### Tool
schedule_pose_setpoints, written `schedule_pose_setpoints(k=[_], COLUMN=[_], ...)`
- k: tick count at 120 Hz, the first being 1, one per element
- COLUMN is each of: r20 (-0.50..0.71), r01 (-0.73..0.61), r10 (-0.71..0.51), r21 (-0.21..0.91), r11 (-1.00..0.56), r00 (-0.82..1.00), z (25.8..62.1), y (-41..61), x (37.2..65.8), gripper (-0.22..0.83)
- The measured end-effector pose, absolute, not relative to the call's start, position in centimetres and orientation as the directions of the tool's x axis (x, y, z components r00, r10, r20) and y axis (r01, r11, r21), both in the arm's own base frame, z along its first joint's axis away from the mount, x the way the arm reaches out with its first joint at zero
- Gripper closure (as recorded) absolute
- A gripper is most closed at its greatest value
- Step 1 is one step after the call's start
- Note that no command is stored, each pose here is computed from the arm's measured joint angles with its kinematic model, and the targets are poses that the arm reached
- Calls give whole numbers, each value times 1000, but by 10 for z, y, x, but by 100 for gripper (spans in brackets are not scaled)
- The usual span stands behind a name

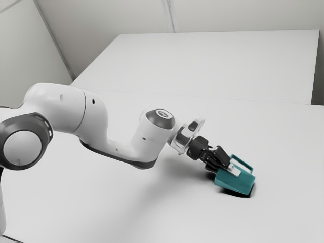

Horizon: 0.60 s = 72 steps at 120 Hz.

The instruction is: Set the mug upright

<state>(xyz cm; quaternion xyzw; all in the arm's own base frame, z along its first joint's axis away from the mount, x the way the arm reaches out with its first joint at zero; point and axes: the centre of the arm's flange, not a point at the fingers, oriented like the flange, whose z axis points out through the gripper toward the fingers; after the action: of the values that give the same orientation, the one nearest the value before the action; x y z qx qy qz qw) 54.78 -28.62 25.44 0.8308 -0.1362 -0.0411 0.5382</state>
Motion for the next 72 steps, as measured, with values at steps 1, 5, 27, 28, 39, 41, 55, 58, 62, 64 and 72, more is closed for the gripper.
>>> schedule_pose_setpoints(k=[1,5,27,28,39,41,55,58,62,64,72], r20=[80,86,129,132,173,181,250,266,285,294,326], r01=[-184,-191,-235,-239,-283,-291,-368,-389,-420,-435,-500], r10=[-272,-276,-290,-291,-300,-301,-308,-316,-331,-341,-387], r21=[905,905,899,898,883,879,828,808,776,758,668], r11=[-383,-379,-369,-369,-375,-378,-424,-443,-471,-486,-552], r00=[959,957,948,947,938,936,918,911,899,893,863], z=[255,256,264,265,281,284,309,313,319,322,337], y=[-286,-288,-290,-290,-291,-291,-281,-276,-268,-263,-242], x=[548,547,547,547,548,548,552,553,557,559,567], gripper=[70,71,75,75,76,76,77,77,77,77,78])
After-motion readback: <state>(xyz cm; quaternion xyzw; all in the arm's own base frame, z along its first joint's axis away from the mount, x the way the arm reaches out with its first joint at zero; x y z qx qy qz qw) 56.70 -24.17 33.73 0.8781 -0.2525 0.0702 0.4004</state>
